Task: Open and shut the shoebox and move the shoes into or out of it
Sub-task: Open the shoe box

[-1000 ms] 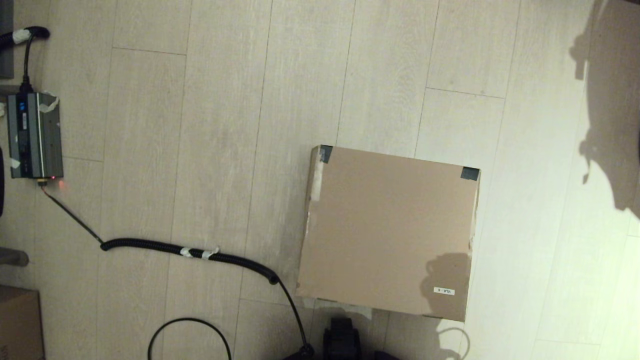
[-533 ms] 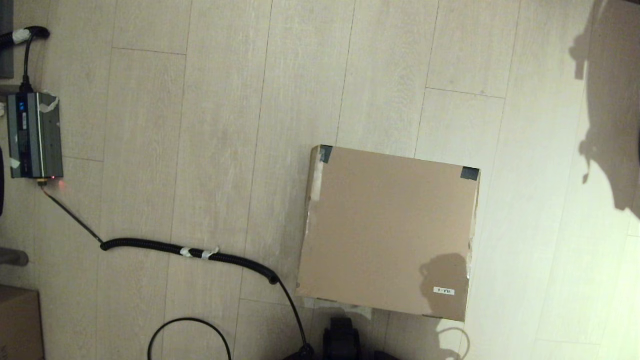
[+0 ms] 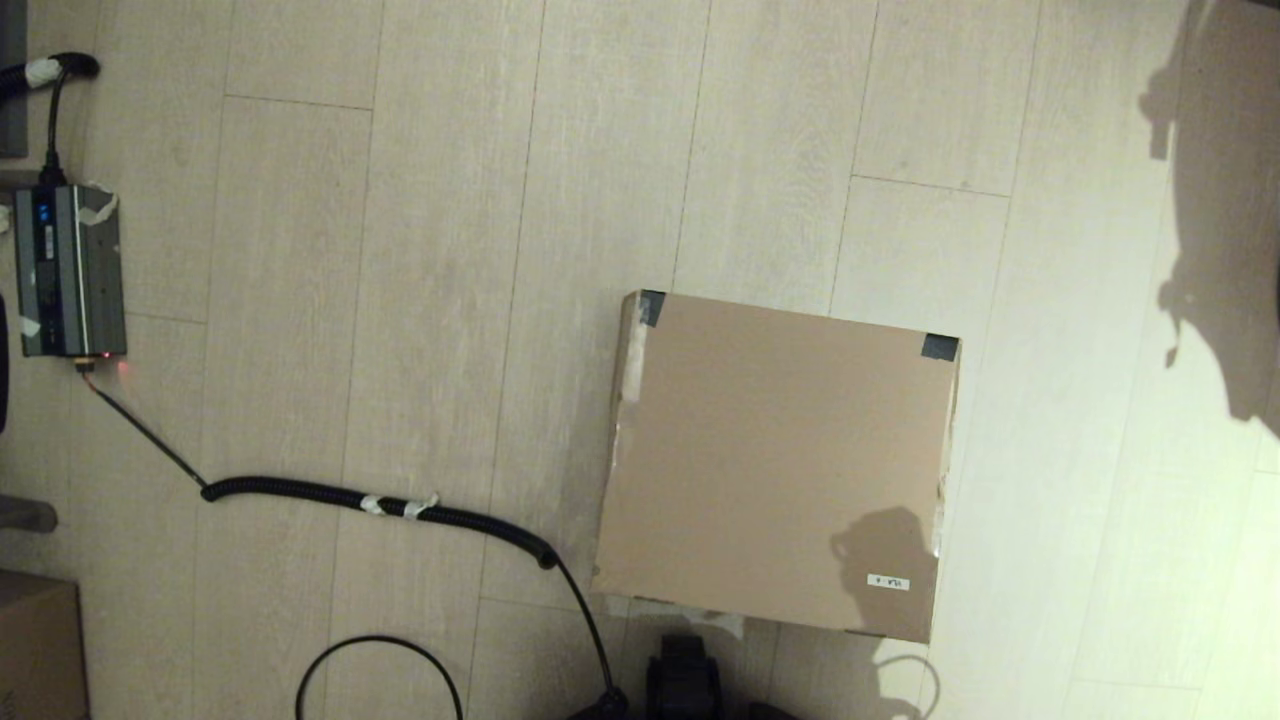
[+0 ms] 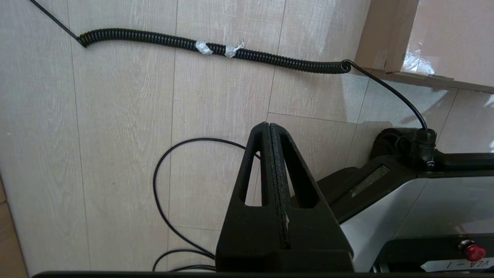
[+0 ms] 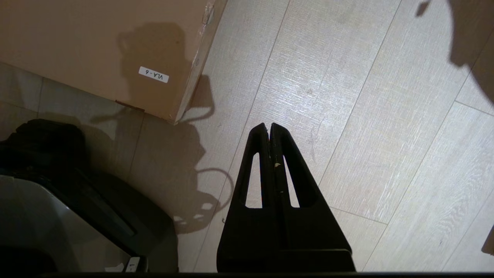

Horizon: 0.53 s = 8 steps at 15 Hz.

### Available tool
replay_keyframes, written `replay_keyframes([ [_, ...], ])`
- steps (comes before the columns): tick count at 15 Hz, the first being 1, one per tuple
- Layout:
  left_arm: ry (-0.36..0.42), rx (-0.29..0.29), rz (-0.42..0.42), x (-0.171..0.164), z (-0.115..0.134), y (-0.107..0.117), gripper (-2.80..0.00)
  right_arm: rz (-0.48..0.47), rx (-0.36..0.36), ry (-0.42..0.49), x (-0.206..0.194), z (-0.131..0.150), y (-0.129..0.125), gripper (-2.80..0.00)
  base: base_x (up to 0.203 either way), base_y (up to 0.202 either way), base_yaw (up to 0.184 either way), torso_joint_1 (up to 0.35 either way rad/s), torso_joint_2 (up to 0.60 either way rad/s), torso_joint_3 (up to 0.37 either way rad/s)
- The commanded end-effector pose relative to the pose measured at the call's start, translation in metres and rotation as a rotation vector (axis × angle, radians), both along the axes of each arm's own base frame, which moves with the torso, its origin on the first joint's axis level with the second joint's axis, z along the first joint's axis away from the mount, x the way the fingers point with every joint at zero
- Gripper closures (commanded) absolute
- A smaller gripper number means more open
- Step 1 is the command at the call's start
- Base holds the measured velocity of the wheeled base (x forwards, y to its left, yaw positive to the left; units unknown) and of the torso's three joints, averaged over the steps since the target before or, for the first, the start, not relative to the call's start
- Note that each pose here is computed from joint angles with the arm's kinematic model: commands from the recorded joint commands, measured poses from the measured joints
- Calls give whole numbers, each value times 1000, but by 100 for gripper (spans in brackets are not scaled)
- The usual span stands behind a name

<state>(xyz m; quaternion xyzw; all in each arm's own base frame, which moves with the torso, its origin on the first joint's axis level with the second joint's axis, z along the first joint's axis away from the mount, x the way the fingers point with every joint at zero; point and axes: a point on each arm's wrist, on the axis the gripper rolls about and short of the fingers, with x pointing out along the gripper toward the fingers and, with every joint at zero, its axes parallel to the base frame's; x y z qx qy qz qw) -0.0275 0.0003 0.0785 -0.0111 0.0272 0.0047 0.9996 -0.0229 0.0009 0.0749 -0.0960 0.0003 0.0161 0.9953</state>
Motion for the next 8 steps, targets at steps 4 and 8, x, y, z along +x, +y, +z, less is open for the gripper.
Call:
replay_keyframes([
  [4,-142,19,-66,-8,49,-1,0,72,-59,-130,-9,36,2,0,0,0,0,0,0,0],
  [8,-107,23,-186,32,127,-4,0,234,-82,-163,-2,98,5,0,0,0,0,0,0,0],
])
